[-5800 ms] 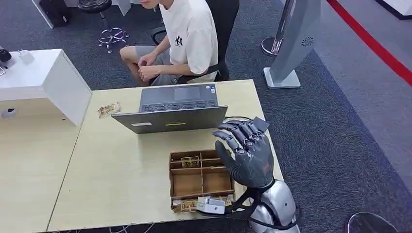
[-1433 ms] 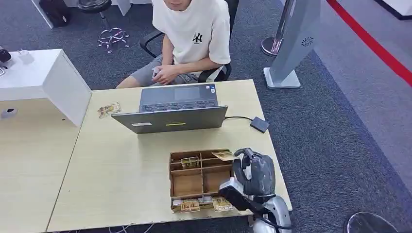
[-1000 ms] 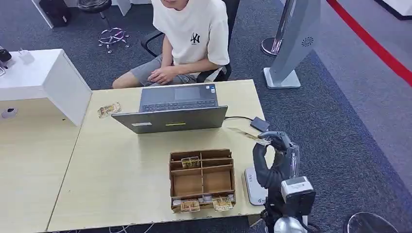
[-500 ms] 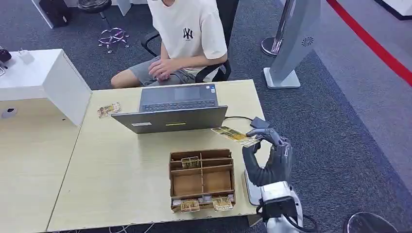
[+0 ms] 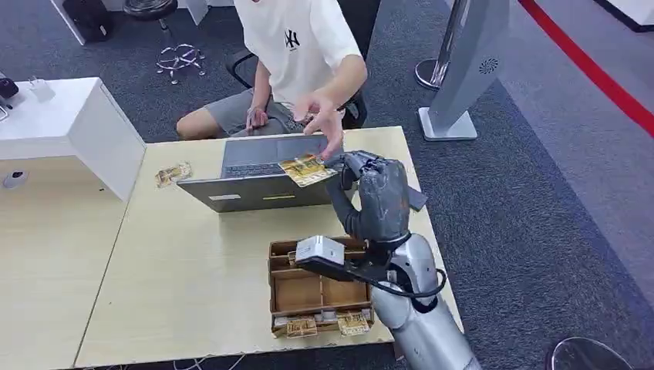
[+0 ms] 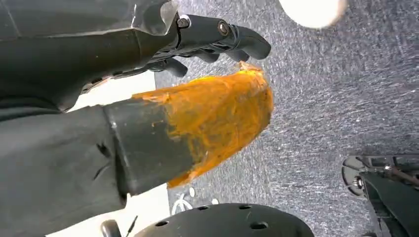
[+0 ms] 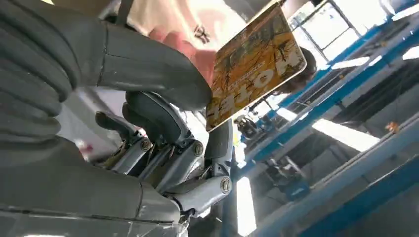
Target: Pass the card to the sensor for recognition and then transmit it.
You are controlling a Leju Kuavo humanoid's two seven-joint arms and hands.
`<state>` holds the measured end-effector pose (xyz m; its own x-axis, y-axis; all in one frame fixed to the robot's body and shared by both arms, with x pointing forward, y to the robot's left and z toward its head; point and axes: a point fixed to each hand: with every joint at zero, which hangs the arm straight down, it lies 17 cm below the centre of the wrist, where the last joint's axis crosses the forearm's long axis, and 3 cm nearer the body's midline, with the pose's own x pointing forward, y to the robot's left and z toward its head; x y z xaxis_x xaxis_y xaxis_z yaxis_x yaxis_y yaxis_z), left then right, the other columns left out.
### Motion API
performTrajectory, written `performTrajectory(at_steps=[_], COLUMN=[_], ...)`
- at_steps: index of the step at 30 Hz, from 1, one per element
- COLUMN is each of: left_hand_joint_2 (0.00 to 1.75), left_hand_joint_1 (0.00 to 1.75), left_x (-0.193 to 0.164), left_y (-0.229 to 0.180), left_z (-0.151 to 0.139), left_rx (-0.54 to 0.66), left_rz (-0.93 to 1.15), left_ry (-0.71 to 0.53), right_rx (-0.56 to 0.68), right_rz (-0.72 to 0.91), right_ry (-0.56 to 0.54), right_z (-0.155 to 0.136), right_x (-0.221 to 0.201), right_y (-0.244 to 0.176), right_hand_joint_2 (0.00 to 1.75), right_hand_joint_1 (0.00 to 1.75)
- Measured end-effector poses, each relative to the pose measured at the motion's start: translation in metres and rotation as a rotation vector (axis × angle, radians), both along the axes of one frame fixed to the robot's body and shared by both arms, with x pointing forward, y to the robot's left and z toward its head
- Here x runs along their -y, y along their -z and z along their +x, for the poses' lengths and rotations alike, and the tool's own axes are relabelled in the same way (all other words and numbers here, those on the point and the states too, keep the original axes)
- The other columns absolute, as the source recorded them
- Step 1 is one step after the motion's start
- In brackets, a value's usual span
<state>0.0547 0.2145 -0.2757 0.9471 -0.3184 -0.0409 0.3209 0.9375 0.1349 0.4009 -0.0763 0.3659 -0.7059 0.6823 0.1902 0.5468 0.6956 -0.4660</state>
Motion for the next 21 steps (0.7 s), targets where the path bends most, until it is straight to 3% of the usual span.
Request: performTrajectory(at_steps=[6, 13, 14, 19, 20, 21], left_hand_joint_2=[0.00, 0.00, 0.00, 0.00, 0.00, 0.00], left_hand_joint_1=[0.00, 0.00, 0.00, 0.00, 0.00, 0.00], left_x=[0.000, -0.001, -0.001, -0.001, -0.001, -0.001], left_y=[-0.001, -0.001, -0.001, -0.001, -0.001, -0.001], left_z=[0.005, 0.003, 0.003, 0.003, 0.003, 0.003], left_rx=[0.001, -0.006, -0.007, -0.009, -0.009, -0.008], left_rz=[0.000, 0.005, 0.005, 0.006, 0.006, 0.005], left_ry=[0.035, 0.057, 0.057, 0.057, 0.057, 0.057], right_rx=[0.129, 0.116, 0.108, 0.063, 0.058, 0.052], right_rz=[-0.275, -0.322, -0.325, -0.326, -0.329, -0.323], right_ry=[0.094, 0.146, 0.155, 0.174, 0.174, 0.169], right_z=[0.005, 0.027, 0.030, 0.041, 0.041, 0.041], right_x=[-0.057, -0.069, -0.069, -0.066, -0.066, -0.065], right_y=[-0.006, -0.008, -0.006, 0.005, 0.007, 0.009], right_hand_joint_2=[1.75, 1.75, 1.75, 1.75, 0.00, 0.00], right_hand_joint_1=[1.75, 1.75, 0.00, 0.00, 0.00, 0.00])
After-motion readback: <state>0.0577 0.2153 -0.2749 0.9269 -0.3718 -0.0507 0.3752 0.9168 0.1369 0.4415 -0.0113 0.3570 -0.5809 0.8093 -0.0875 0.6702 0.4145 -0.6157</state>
